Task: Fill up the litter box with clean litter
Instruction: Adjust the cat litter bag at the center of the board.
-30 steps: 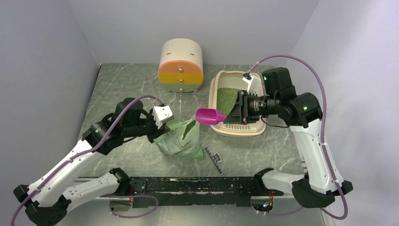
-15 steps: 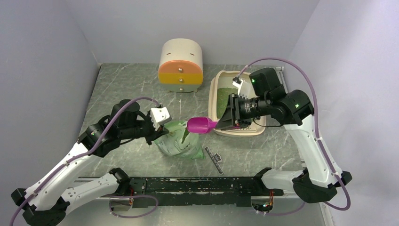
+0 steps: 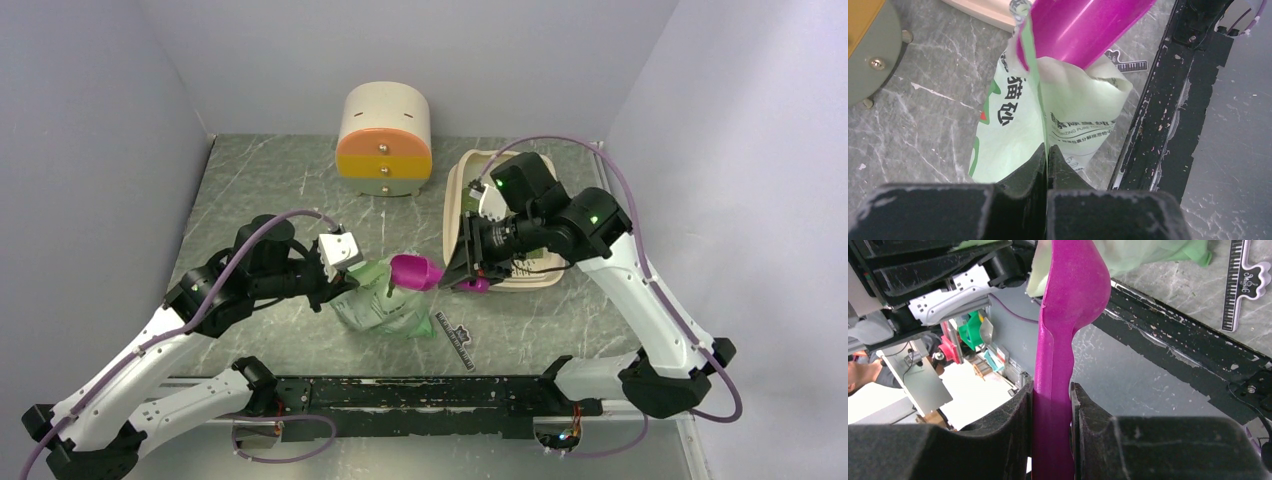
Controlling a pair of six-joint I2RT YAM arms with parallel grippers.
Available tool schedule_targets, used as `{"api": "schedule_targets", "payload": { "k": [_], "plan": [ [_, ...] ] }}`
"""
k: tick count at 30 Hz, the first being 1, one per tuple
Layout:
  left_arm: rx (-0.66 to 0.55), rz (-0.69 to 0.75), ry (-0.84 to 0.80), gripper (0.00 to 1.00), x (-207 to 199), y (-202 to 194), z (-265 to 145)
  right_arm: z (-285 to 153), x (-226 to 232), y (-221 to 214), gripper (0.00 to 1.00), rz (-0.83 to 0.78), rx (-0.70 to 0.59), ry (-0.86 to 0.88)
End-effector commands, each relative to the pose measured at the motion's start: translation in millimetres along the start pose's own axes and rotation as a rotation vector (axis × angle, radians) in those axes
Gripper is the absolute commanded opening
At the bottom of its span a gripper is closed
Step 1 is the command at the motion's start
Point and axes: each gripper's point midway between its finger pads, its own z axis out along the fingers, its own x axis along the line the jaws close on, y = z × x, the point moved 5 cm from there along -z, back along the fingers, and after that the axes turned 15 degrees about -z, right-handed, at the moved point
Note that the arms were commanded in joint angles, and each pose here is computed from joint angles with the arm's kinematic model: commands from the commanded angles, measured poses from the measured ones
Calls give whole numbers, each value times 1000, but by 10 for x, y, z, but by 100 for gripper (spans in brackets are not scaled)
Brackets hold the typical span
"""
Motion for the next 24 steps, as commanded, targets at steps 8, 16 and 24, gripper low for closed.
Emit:
{"api": "schedule_targets", "payload": {
  "k": [8, 16, 24],
  "plan": [
    [-58, 43, -42, 5, -81, 114, -50, 146, 50, 62, 0, 3, 43, -70],
    [-59, 47, -21, 5, 21, 176, 160, 397, -223, 112, 0, -27, 75, -210],
    [-83, 103, -39, 5, 164, 475, 597, 435, -448, 656, 0, -41, -178, -338]
  ]
}}
